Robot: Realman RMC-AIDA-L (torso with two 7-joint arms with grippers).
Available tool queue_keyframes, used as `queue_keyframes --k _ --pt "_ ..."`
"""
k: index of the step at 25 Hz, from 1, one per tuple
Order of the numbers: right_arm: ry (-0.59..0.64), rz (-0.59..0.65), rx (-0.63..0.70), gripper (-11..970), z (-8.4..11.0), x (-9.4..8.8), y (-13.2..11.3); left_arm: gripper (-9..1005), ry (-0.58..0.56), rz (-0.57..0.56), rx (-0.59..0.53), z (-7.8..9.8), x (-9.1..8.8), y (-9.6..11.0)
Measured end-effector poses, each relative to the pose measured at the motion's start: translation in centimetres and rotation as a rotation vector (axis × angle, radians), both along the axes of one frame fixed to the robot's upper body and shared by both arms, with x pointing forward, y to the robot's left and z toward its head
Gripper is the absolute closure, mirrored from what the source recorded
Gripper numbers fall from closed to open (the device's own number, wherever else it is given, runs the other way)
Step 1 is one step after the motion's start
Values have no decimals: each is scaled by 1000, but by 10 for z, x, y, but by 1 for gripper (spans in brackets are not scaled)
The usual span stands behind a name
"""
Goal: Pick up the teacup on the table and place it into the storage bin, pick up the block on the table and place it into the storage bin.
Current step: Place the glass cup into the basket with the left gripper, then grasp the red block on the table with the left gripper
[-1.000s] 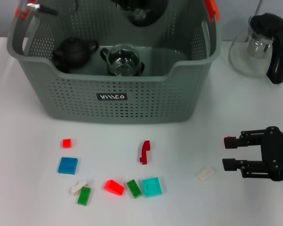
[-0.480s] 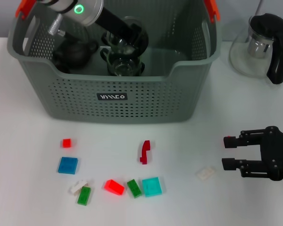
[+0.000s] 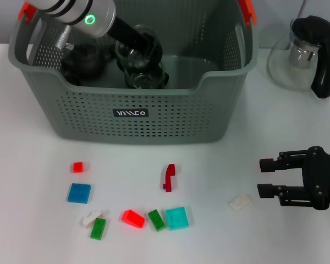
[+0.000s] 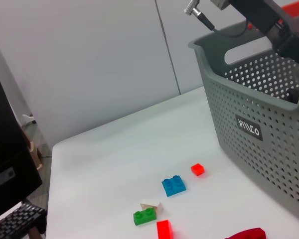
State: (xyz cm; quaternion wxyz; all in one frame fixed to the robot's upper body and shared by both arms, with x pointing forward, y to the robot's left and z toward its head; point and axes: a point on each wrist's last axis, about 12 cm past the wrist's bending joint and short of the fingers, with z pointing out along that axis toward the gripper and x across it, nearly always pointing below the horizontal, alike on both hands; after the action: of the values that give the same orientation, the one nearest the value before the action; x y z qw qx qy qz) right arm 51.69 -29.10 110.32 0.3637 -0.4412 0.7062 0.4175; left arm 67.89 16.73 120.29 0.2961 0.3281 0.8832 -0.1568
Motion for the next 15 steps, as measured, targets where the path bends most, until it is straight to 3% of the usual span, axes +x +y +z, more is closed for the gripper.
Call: queue_keyframes --k 5,11,15 --pt "-1 2 0 367 0 0 1 906 5 6 7 -3 0 1" --pt "0 2 1 367 0 0 1 746 9 14 5 -4 0 3" --pt "2 1 1 367 0 0 1 738 8 7 -9 -1 -2 4"
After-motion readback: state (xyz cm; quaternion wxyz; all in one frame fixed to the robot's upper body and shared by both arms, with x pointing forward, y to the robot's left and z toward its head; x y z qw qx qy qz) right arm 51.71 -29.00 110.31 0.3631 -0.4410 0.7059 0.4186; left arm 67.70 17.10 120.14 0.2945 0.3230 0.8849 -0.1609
